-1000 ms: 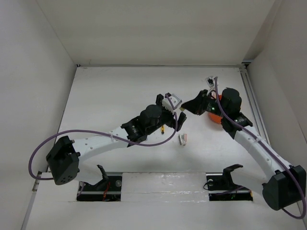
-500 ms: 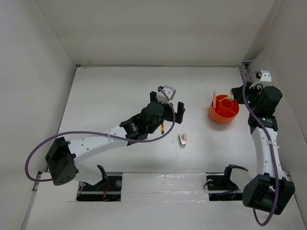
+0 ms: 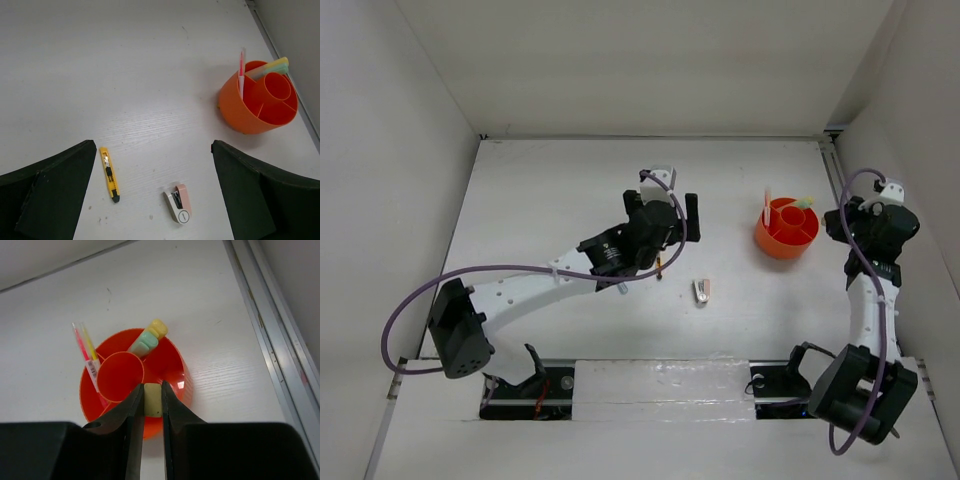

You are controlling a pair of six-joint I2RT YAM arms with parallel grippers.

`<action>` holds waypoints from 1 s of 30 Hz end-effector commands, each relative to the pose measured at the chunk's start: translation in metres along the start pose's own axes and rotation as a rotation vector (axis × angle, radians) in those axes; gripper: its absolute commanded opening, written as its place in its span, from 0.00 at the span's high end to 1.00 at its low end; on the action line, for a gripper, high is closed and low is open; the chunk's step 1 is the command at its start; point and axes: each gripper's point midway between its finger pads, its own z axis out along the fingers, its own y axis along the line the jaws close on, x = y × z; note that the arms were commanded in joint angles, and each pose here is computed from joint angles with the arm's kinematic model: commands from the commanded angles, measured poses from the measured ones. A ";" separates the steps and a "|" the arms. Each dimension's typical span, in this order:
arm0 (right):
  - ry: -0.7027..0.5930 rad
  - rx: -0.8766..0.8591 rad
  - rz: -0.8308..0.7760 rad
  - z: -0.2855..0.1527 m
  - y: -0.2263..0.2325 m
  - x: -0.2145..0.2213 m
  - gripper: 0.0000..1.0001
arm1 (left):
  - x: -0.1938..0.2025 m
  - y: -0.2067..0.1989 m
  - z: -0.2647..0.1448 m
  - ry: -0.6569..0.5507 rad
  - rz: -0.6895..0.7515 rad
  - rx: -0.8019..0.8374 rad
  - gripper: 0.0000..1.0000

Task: Sort the stationery into containers
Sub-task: Place the stationery in the storage box.

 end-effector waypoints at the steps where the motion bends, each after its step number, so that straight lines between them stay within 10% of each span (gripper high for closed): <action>1: -0.081 -0.057 0.025 0.007 -0.004 -0.014 1.00 | -0.026 -0.005 -0.007 -0.044 -0.062 -0.015 0.00; 11: -0.087 -0.286 0.139 0.032 0.012 -0.004 1.00 | -0.010 -0.018 0.010 0.056 -0.067 0.066 0.00; 30: -0.010 -0.164 0.174 0.047 -0.014 0.023 0.99 | 0.004 -0.025 0.020 0.098 -0.025 0.086 0.00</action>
